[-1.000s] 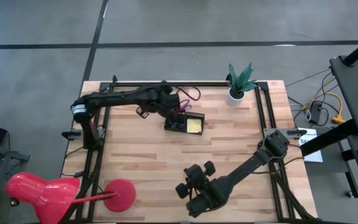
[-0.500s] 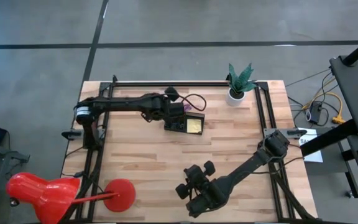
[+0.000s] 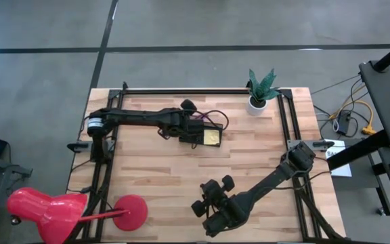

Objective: Pick and place office supplies into organizer
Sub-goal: Return to Home Position

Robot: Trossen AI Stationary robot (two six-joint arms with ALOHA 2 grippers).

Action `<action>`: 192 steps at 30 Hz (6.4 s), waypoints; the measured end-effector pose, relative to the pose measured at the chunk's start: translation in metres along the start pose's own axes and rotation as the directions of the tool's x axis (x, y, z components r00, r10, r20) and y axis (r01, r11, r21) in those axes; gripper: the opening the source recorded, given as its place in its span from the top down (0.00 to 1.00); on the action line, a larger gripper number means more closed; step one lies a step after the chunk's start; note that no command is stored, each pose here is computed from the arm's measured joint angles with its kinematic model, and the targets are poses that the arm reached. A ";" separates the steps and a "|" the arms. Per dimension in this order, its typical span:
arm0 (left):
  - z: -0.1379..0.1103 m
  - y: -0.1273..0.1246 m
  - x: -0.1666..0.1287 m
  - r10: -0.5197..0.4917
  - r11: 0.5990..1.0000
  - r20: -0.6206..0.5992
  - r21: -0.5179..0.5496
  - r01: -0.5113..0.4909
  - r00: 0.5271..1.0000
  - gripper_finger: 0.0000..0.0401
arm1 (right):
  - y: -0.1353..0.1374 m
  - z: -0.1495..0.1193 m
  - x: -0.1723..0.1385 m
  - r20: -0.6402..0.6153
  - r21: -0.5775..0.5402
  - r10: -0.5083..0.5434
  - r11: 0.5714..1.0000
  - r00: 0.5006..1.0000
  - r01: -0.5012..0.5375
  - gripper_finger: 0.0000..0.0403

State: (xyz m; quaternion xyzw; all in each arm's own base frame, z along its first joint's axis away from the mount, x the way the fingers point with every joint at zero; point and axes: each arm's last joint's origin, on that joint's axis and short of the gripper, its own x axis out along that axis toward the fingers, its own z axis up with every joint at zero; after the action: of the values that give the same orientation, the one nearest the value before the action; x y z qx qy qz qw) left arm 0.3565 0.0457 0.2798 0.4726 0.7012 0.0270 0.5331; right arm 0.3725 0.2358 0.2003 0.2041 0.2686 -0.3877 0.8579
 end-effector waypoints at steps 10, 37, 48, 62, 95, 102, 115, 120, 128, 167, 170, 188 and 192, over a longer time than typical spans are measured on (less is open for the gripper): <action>-0.025 0.004 -0.043 0.071 0.979 0.045 -0.192 -0.061 0.996 0.82 | 0.000 0.000 0.000 -0.004 -0.039 -0.002 0.999 1.000 0.001 0.98; -0.148 -0.104 -0.164 0.271 0.509 0.962 -0.171 0.843 0.031 0.82 | -0.028 0.112 -0.087 -0.097 -0.010 0.341 0.939 0.935 -0.344 0.98; -0.129 -0.156 -0.103 0.364 0.454 0.921 -0.044 0.890 -0.140 0.82 | -0.071 0.092 -0.003 -0.166 0.119 0.806 0.588 0.568 -0.800 0.98; -0.189 -0.201 -0.040 0.581 0.392 0.814 -0.277 0.877 -0.003 0.82 | -0.239 0.109 -0.008 0.123 -0.006 0.779 0.620 0.615 -0.785 0.98; -0.178 -0.233 0.012 0.725 0.088 0.606 -0.552 0.829 0.327 0.82 | -0.357 0.042 0.009 0.462 -0.057 0.651 0.700 0.603 -0.712 0.98; -0.146 -0.240 0.034 0.756 0.141 0.627 -0.438 0.888 0.189 0.82 | -0.361 0.045 0.003 0.512 -0.070 0.649 0.685 0.563 -0.725 0.98; -0.127 -0.246 0.050 0.715 0.166 0.662 -0.470 0.867 0.223 0.82 | -0.361 0.044 0.003 0.509 -0.002 0.648 0.660 0.568 -0.751 0.98; -0.124 -0.246 0.052 0.695 0.164 0.675 -0.484 0.860 0.247 0.82 | -0.361 0.044 0.003 0.508 -0.001 0.647 0.660 0.568 -0.751 0.98; -0.121 -0.247 0.054 0.671 0.163 0.688 -0.499 0.852 0.275 0.82 | -0.361 0.044 0.003 0.508 -0.001 0.648 0.659 0.568 -0.752 0.98; -0.117 -0.247 0.057 0.645 0.162 0.702 -0.514 0.842 0.304 0.82 | -0.361 0.044 0.003 0.508 -0.001 0.648 0.659 0.567 -0.752 0.98; -0.117 -0.247 0.057 0.644 0.163 0.702 -0.515 0.842 0.305 0.82 | -0.361 0.044 0.003 0.508 -0.001 0.648 0.659 0.567 -0.752 0.98; -0.117 -0.247 0.057 0.645 0.162 0.701 -0.514 0.842 0.303 0.82 | -0.361 0.044 0.003 0.508 -0.001 0.648 0.659 0.567 -0.753 0.98; -0.117 -0.247 0.057 0.645 0.163 0.702 -0.514 0.842 0.303 0.82 | -0.361 0.044 0.003 0.509 -0.001 0.648 0.659 0.567 -0.753 0.98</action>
State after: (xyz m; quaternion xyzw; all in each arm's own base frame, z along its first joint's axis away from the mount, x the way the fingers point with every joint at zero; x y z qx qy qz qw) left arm 0.1100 0.0033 0.1553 -0.1624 0.0656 0.1333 0.9755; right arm 0.1076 -0.0128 0.1817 0.2863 -0.0936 -0.0766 0.9505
